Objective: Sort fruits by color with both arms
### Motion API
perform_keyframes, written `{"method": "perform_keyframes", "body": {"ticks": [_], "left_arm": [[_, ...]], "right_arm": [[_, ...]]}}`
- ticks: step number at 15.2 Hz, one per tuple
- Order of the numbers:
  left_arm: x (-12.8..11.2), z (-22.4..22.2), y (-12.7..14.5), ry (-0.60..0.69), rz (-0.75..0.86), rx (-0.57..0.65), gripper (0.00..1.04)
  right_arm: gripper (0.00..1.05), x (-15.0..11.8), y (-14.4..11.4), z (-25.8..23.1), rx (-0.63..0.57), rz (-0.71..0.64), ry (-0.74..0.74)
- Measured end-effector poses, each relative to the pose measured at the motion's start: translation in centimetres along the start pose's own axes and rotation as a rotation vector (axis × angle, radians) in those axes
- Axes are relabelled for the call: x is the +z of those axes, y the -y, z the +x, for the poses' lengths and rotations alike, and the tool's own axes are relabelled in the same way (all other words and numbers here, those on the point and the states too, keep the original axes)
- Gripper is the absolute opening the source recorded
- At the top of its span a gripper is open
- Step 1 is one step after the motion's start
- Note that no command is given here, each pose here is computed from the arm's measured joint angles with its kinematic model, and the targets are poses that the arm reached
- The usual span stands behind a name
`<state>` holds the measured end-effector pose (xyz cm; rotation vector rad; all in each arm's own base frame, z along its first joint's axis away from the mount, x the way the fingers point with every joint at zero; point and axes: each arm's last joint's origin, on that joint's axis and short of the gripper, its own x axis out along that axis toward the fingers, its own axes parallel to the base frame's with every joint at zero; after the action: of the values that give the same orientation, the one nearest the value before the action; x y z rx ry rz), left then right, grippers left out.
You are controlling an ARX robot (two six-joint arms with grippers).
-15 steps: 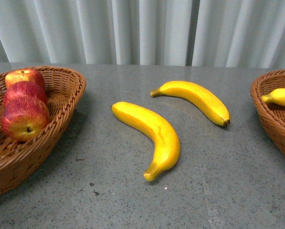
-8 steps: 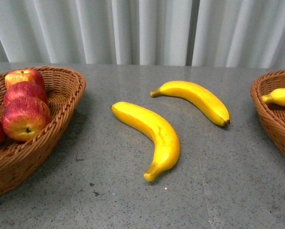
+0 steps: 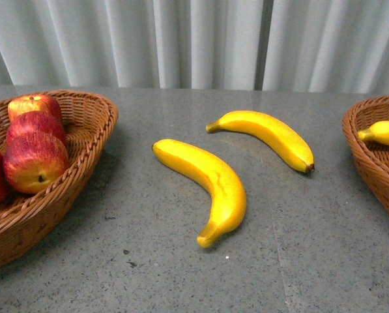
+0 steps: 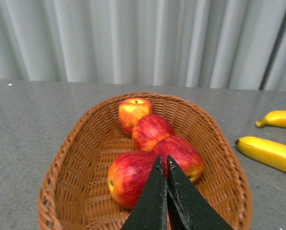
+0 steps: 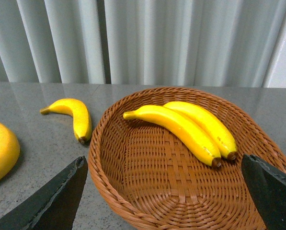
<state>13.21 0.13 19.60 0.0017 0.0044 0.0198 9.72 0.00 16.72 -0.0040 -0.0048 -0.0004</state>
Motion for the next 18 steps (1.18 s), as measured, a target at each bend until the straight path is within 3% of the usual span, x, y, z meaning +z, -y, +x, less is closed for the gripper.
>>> {"method": "perform_keyframes", "body": {"ticks": [16, 18], "left_arm": [[-2.5, -2.4, 0.1, 0.019, -0.001, -0.021, 0.01], [-3.2, -3.3, 0.1, -0.03, 0.0, -0.022, 0.01]], "right_arm": [[0.98, 0.0, 0.0, 0.0, 0.0, 0.0, 0.0], [0.98, 0.0, 0.0, 0.0, 0.0, 0.001, 0.0]]}}
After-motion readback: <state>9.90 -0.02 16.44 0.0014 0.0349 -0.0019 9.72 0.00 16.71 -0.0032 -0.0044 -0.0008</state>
